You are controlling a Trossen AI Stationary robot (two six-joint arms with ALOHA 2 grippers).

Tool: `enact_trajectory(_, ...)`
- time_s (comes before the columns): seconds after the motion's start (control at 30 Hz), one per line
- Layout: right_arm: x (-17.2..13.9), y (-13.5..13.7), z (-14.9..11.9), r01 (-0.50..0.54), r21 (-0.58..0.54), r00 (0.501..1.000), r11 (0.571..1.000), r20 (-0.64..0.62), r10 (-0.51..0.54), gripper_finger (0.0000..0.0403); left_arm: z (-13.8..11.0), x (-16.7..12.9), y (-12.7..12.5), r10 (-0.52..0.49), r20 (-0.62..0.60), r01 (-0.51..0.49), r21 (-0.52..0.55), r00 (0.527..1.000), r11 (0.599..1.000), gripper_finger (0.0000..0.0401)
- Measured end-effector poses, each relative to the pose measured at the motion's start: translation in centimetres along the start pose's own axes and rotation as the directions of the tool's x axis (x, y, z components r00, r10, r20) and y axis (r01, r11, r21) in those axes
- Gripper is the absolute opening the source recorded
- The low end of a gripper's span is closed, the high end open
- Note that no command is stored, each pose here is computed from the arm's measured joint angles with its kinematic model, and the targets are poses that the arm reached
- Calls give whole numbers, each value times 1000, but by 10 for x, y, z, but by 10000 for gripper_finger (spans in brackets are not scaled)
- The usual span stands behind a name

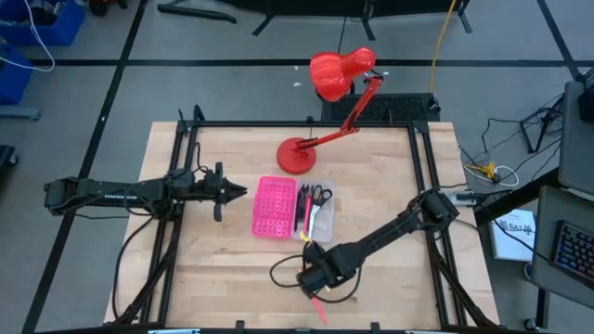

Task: Pick & place school supplies into a supply box
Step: Put the yellow pen into the supply box

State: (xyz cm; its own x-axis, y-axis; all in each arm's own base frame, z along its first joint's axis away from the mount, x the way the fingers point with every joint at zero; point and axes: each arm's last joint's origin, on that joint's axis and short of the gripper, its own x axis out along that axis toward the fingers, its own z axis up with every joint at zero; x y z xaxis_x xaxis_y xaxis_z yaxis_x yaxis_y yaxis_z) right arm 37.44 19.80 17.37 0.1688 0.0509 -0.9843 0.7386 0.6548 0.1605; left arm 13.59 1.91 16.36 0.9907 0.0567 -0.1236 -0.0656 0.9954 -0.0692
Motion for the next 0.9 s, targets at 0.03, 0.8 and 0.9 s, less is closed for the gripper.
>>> enact_trajectory(0.03, 2, 0, 0, -12, 7, 1000, 1000, -23, 12, 167, 1, 0, 0, -1, 6, 1, 1, 1000, 1000, 56)
enact_trajectory(0.8, 46, -35, -6, 49, -218, 997, 975, -55, -63, 148, 0, 0, 1, 26, 4, -26, -9, 1000, 1000, 56)
enact_trajectory(0.9, 54, -43, -9, 69, -388, 993, 919, -61, -101, 127, 0, 0, 1, 26, 0, -26, -10, 1000, 1000, 56)
